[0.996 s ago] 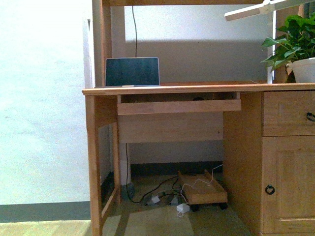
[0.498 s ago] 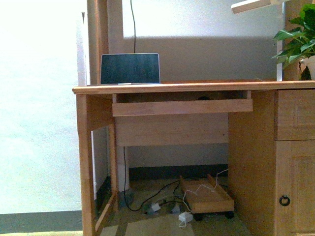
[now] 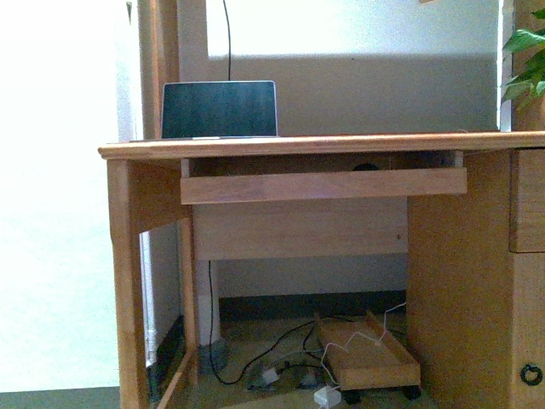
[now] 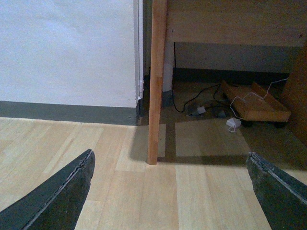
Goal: Place mouse
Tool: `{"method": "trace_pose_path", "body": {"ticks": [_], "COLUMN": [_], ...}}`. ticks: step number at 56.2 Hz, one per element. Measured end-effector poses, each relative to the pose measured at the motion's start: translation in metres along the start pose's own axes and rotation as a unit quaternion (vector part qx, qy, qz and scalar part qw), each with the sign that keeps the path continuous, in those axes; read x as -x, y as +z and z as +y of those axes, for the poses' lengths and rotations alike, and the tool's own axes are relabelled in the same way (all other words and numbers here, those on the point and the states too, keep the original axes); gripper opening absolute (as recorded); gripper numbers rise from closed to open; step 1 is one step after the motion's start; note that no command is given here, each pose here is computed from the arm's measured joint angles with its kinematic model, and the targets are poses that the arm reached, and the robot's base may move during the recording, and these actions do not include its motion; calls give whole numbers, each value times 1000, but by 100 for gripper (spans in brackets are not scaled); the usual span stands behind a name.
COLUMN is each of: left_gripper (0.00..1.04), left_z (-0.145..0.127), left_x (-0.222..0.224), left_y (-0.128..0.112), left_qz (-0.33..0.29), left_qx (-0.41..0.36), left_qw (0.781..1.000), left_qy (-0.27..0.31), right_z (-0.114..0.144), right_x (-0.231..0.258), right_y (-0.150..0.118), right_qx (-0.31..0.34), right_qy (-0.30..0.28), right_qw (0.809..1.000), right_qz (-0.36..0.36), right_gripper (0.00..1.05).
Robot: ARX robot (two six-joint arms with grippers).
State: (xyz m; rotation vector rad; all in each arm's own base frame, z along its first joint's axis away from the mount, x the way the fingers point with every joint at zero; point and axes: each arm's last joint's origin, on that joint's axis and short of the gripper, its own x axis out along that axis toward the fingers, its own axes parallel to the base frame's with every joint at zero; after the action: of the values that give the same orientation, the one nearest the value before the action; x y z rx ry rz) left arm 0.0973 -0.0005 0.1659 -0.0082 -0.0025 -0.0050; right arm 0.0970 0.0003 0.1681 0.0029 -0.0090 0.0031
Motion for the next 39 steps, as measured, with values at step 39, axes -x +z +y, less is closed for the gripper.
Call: {"method": "trace_pose_path", "body": {"ticks": [39], "left_gripper": [97], "left_z": [0], "left_x": [0], "left_y": [0], "left_qz": [-1], "left_qx": [0], "left_qw": [1000], "left_qy": [0], "right_z": [0], "right_x": [0], "right_y": [0], "right_qx": [0], "right_qy": [0], "right_qw": [1000], "right_qz": [0], "right_gripper": [97]}}
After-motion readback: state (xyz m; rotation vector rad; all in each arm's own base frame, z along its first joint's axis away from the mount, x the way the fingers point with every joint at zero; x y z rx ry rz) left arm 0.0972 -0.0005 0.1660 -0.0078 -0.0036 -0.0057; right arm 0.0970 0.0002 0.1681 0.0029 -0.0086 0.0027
